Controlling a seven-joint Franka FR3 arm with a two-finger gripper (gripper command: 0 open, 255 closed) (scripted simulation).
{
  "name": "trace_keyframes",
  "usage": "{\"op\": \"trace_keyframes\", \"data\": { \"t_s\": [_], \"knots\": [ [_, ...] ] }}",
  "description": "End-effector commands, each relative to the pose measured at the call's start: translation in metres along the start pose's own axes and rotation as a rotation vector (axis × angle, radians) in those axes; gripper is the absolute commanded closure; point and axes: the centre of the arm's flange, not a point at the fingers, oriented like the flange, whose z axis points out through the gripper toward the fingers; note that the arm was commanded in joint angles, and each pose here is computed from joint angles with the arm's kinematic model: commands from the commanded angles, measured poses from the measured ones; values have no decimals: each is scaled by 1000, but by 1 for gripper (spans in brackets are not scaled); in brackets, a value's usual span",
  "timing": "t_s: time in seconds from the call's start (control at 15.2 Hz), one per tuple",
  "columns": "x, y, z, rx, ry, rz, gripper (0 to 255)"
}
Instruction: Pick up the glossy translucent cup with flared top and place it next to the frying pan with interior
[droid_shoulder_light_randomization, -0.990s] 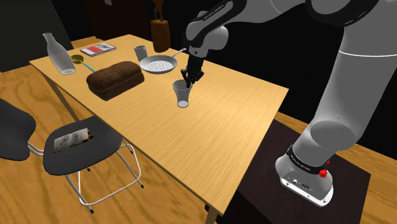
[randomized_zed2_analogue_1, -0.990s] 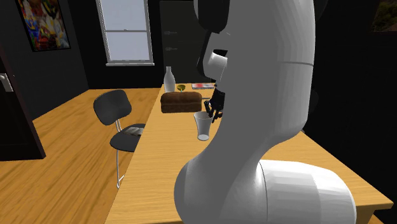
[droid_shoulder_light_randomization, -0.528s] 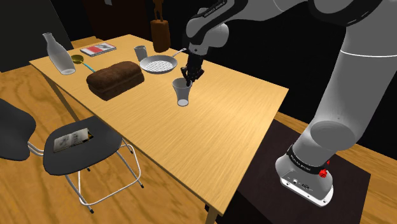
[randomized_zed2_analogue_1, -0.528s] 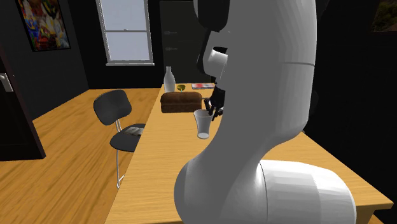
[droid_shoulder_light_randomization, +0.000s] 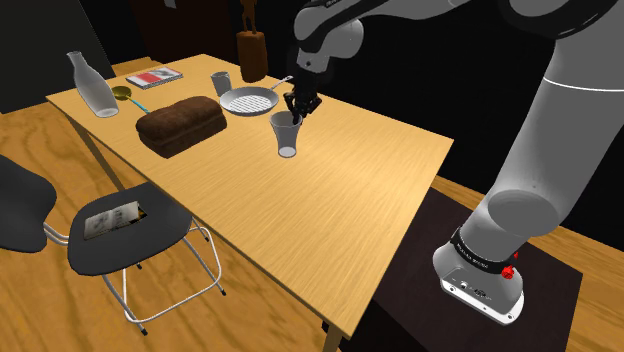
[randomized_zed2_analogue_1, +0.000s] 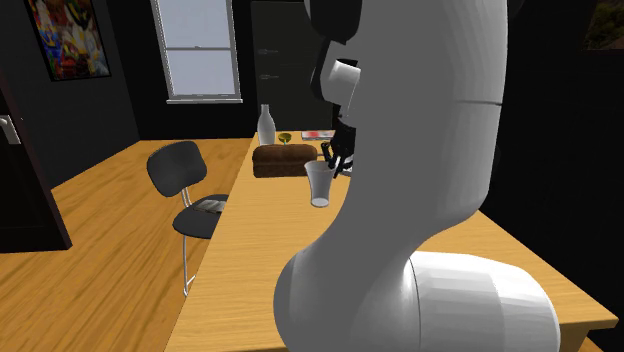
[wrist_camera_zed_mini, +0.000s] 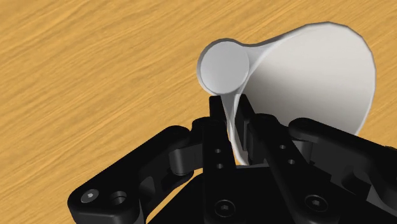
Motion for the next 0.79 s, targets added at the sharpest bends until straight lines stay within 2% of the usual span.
{"op": "trace_keyframes", "data": {
  "t_s": [0.0, 0.73],
  "knots": [
    [-1, -3, -10, 0, 0, 0, 255],
    [-3, -19, -66, 0, 0, 0, 255]
  ]
}}
